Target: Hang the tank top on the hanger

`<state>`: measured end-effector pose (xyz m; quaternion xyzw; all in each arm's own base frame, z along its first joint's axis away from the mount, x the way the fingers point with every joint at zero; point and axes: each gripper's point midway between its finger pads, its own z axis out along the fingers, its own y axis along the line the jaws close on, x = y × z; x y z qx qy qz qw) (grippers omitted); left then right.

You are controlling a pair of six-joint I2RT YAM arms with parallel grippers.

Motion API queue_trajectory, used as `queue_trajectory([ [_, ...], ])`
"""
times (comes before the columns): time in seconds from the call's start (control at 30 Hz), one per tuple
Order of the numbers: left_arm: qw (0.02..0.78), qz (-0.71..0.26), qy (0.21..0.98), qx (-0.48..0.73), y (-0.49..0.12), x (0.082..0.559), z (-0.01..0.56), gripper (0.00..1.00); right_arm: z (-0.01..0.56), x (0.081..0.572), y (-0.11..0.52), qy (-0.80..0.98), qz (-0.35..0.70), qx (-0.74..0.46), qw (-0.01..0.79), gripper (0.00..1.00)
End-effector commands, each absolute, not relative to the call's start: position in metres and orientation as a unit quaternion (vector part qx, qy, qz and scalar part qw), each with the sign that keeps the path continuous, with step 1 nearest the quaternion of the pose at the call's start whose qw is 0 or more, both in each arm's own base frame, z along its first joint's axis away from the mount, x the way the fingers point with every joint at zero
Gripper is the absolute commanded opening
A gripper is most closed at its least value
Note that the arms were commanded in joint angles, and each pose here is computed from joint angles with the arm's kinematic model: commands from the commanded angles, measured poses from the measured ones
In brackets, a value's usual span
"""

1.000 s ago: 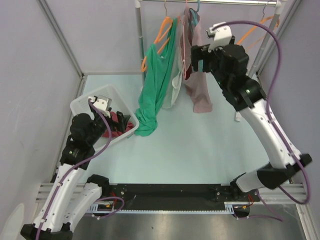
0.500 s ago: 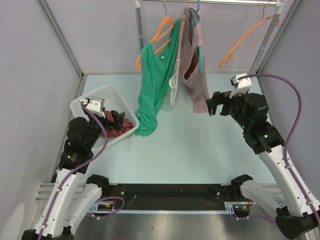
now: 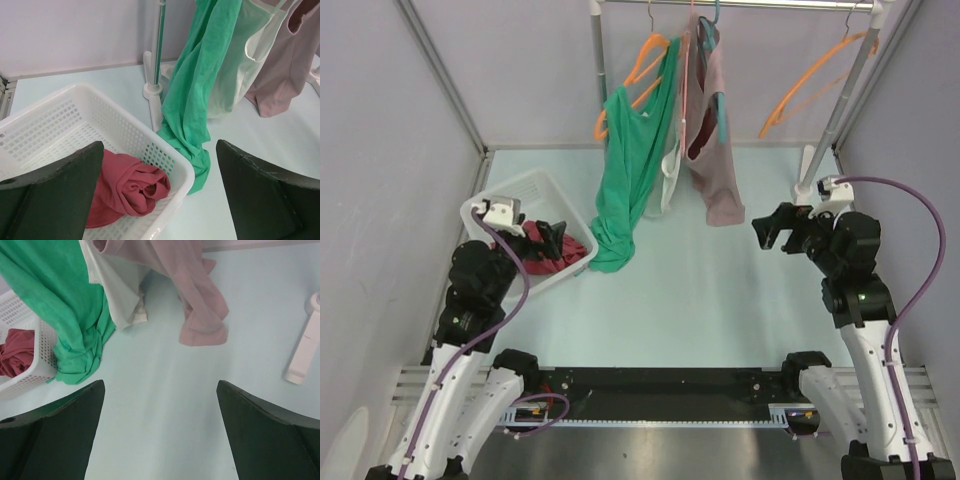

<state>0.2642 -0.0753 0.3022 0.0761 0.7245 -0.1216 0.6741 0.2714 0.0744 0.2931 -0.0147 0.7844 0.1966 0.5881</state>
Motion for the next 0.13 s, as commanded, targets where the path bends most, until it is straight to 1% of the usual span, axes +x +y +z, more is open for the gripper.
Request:
queue_trajectory([
  [0.0, 0.697, -0.117, 0.705, 0.056, -0.0687, 0.2655, 0.3154, 0.99, 0.3067, 0.2677, 0.0766, 0.768, 0.206, -0.021, 0.606, 1.00],
  [0.1, 0.696, -0.118, 0.706, 0.057, -0.0693, 0.2658, 0.3157, 0.99, 0.3083, 0.2663, 0.0747, 0.766, 0.204, -0.015, 0.610, 1.00],
])
